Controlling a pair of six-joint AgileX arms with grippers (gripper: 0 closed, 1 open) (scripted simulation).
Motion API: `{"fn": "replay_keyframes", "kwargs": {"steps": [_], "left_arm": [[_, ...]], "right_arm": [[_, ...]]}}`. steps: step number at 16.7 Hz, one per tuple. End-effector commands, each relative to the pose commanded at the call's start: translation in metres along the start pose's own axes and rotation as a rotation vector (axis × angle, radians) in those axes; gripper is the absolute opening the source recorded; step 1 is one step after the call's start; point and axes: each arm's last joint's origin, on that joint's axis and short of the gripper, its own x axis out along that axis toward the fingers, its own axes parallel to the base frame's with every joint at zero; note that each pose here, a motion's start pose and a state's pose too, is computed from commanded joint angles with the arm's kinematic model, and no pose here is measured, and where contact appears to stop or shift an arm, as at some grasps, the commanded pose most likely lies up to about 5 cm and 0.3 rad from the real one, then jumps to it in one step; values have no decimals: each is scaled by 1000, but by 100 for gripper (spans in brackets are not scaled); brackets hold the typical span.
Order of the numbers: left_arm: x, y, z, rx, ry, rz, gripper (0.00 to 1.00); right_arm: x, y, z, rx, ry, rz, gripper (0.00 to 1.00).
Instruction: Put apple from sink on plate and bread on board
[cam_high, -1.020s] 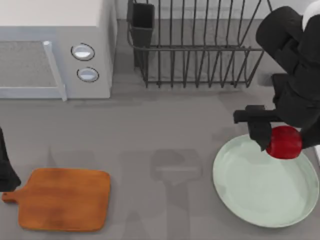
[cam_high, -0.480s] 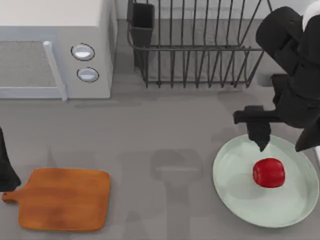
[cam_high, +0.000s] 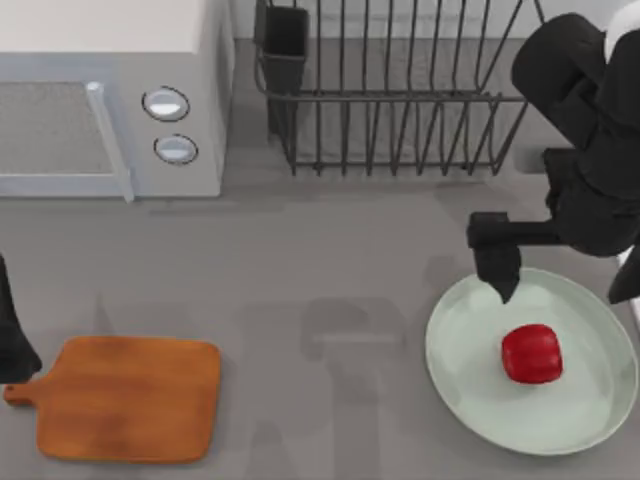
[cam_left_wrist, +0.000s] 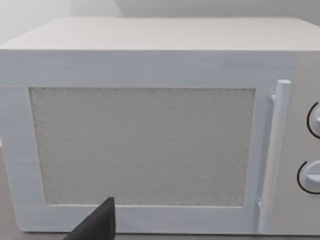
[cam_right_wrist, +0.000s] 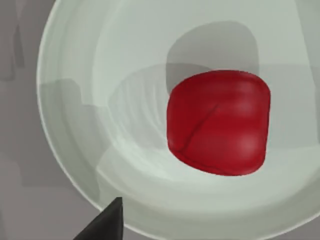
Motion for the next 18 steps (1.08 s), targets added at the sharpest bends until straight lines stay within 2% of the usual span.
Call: {"fn": "replay_keyframes", "kwargs": {"steps": [5, 9, 13, 18], "left_arm": [[0, 0, 0, 0, 0, 0, 100], [0, 0, 0, 0, 0, 0, 100], [0, 0, 0, 0, 0, 0, 100], [0, 0, 0, 0, 0, 0, 100]], "right_arm": [[-1, -2, -1, 1, -9, 4, 100], [-11, -23, -16, 0, -125, 57, 100], [-24, -61, -54, -1, -378, 141, 100], [-18, -109, -120, -4, -840, 198, 100]]}}
